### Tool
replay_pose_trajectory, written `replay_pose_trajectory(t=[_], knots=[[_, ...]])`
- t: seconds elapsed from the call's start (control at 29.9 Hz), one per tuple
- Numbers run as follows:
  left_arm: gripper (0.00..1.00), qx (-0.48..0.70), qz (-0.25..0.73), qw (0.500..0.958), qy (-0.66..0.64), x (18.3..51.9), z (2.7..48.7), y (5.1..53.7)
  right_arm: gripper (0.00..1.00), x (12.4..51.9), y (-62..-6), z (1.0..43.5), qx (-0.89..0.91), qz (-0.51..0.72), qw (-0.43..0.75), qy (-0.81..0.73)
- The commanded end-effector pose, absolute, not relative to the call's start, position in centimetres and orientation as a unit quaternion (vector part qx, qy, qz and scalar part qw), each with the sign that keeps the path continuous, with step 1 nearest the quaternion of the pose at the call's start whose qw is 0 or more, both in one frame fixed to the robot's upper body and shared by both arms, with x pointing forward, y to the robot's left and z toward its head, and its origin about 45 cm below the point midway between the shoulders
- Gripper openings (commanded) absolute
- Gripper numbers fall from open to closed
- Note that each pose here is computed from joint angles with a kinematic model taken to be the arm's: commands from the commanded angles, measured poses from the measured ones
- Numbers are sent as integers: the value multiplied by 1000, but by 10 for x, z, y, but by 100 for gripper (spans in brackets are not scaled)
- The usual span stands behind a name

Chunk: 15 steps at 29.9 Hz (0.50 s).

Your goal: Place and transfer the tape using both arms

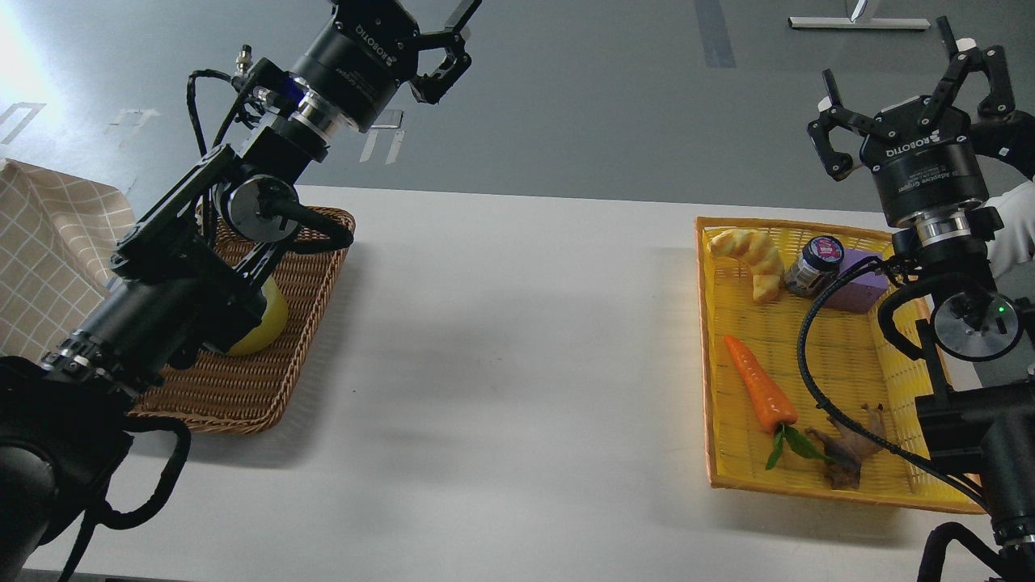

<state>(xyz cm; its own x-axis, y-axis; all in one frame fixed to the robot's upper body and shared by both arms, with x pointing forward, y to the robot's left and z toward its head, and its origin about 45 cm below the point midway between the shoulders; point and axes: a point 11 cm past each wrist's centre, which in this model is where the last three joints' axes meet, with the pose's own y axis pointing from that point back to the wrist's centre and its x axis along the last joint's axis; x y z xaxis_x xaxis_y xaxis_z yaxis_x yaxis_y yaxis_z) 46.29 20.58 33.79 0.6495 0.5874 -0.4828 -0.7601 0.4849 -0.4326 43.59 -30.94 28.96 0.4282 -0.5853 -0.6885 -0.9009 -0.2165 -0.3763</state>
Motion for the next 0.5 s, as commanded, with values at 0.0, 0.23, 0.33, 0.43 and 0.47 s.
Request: replay_pose_trajectory(t=[0.0, 0.23, 0.33, 0.43, 0.47], knots=[[98, -318, 395, 849, 151, 456, 325, 203, 100, 438, -307, 292, -755, 205, 382, 491], [98, -313, 381, 854, 166, 439, 310, 196, 100, 438, -294, 284, -773, 215, 351, 483], [98, -312, 381, 854, 168, 438, 308, 196, 100, 438, -283, 282, -784, 219, 336, 474], [98, -317, 384, 851, 166, 439, 310, 199, 100, 437, -278, 279, -785, 223, 335, 471], [98, -318, 386, 850, 166, 439, 310, 201, 100, 437, -277, 279, -785, 223, 336, 470]])
